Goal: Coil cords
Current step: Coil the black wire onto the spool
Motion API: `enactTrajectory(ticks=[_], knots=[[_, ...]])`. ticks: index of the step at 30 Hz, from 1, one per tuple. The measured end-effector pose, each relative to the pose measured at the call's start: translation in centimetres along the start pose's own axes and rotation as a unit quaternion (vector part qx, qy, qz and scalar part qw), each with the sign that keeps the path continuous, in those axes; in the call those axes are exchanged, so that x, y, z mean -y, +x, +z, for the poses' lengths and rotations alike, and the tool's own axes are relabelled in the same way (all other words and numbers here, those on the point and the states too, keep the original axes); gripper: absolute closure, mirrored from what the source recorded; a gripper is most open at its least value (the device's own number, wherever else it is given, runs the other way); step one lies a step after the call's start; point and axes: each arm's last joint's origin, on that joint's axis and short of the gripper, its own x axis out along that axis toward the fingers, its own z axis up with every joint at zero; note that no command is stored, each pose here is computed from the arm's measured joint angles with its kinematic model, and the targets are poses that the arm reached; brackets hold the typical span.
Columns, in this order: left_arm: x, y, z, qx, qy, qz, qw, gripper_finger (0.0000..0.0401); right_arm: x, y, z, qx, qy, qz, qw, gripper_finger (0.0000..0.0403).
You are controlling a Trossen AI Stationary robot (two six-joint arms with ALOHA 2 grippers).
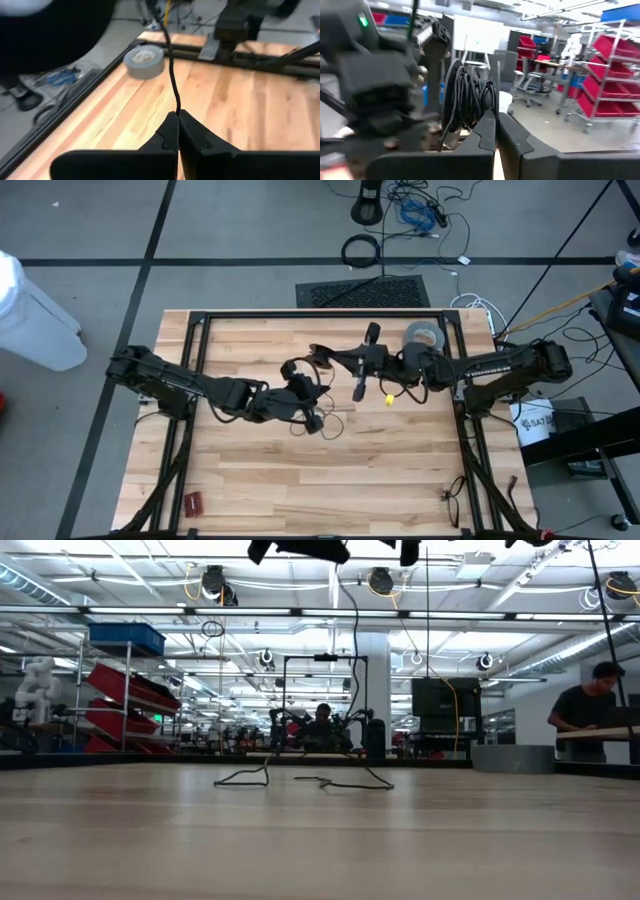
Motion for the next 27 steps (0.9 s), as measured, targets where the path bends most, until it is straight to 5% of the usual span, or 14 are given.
enactTrajectory(ticks=[19, 27], knots=[[0.5, -0.8, -1.7, -0.061, 0.050, 0.013, 0.997, 0.0399, 1.1, -4.2, 2.1, -0.083, 0.059, 0.053, 0.993, 0.0403], [1.7, -1.6, -2.1, -0.078, 0.046, -0.041, 0.995, 0.0335, 1.1, -4.5, 2.0, -0.099, 0.076, 0.065, 0.990, 0.0403]])
